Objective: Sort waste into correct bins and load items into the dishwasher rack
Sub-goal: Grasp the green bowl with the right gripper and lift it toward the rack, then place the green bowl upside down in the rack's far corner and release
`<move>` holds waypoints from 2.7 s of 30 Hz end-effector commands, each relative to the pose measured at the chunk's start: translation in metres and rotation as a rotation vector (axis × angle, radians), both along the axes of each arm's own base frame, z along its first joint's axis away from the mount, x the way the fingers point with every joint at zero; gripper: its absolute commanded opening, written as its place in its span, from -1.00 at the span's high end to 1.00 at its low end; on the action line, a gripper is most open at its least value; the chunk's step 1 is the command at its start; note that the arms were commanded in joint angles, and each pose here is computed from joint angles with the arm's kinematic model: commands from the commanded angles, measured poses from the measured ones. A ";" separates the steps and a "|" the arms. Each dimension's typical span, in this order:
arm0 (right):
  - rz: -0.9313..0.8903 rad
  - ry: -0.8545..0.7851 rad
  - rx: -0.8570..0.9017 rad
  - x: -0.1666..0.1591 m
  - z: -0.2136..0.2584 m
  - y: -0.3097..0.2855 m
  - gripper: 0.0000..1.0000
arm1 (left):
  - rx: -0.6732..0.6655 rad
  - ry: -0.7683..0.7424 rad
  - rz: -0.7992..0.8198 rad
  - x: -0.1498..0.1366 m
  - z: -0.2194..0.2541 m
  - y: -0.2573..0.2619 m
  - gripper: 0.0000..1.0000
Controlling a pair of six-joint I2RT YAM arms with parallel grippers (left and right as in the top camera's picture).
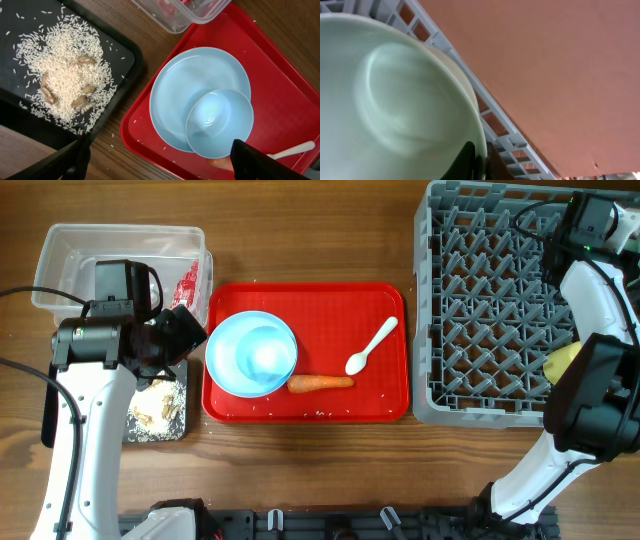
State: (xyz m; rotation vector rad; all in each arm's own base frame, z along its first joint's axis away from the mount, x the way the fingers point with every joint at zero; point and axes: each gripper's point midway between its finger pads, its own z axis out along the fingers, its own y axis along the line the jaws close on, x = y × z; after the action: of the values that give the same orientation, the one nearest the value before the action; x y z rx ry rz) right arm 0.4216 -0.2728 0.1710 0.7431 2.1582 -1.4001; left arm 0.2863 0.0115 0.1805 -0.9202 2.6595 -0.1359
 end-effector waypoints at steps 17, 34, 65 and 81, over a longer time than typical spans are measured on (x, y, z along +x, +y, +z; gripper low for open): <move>-0.015 0.072 -0.074 -0.008 -0.025 0.008 0.88 | -0.011 -0.016 -0.001 0.002 0.003 -0.001 -0.83; 0.610 0.093 0.441 0.031 -0.028 0.174 0.13 | -0.010 -0.016 -0.001 0.002 0.003 -0.001 -0.86; 0.384 0.424 1.188 -0.145 -0.099 0.268 0.51 | -0.009 -0.008 -0.004 0.000 0.002 -0.001 -0.90; 0.541 0.387 1.310 -0.130 -0.096 0.295 0.49 | -0.010 -0.004 -0.005 -0.001 0.002 -0.001 -0.90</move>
State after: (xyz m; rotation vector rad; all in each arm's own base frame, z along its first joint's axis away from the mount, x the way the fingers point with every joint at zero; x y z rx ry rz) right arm 0.2825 0.0137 0.0753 0.2085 3.1658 0.2478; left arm 0.2855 0.0101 0.1802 -0.9200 2.6650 -0.1455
